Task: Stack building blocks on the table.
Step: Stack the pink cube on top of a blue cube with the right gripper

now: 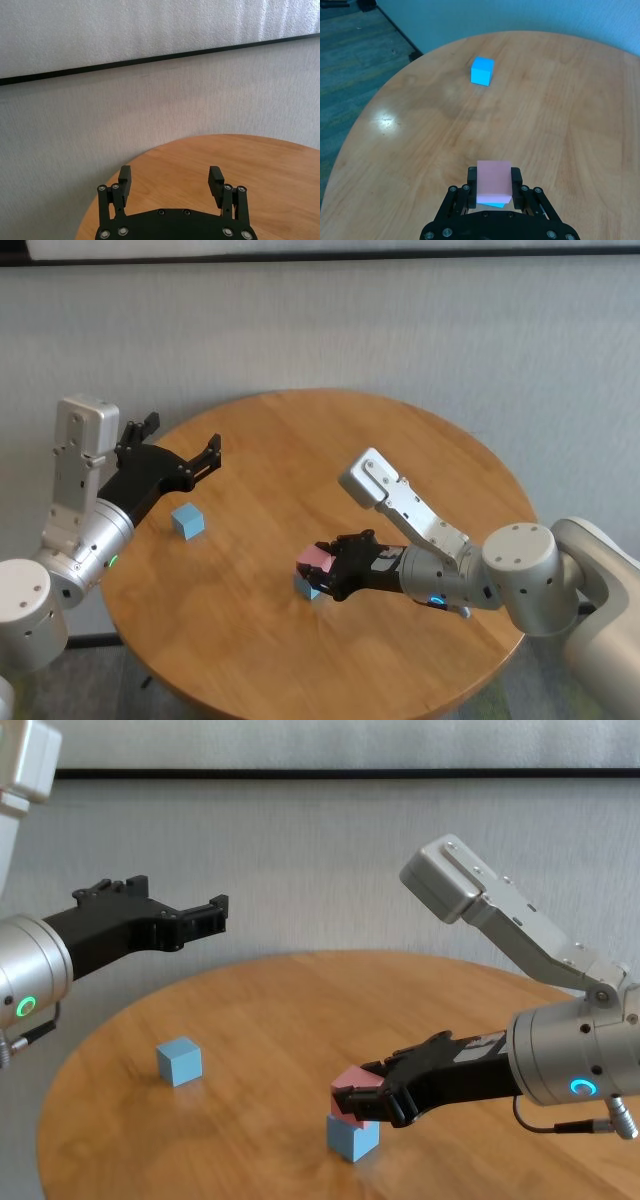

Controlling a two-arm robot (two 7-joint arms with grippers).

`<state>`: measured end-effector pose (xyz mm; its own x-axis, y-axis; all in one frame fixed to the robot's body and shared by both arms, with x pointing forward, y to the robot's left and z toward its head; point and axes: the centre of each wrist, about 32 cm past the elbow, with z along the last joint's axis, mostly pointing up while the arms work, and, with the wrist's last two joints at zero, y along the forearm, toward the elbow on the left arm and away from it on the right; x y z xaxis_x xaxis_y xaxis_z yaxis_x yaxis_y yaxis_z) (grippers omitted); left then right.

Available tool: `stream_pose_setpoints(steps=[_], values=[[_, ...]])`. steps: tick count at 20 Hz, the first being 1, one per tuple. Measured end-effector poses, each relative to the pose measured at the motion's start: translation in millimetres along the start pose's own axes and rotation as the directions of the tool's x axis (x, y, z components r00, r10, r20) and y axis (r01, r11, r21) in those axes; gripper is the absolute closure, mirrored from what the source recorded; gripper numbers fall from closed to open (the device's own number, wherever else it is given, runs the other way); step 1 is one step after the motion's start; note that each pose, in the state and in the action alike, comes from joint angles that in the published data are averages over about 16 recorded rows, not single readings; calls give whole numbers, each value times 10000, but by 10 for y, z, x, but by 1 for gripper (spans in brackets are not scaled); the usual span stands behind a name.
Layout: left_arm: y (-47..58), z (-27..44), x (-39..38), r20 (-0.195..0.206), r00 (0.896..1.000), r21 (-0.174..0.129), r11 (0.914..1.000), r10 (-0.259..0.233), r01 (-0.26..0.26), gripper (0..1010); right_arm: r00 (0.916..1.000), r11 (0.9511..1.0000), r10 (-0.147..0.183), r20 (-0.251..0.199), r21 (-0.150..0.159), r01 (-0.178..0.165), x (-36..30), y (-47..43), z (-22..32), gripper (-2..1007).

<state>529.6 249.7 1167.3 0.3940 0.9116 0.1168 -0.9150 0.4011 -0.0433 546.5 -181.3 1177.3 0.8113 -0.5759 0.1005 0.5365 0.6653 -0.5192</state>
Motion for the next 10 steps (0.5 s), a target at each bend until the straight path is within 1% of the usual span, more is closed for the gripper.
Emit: stream_pose_setpoints(steps=[10], values=[[0, 0, 0, 0, 10000, 0, 10000, 0, 0, 9, 10000, 10000, -23, -65, -88, 23, 6, 28, 5, 646]])
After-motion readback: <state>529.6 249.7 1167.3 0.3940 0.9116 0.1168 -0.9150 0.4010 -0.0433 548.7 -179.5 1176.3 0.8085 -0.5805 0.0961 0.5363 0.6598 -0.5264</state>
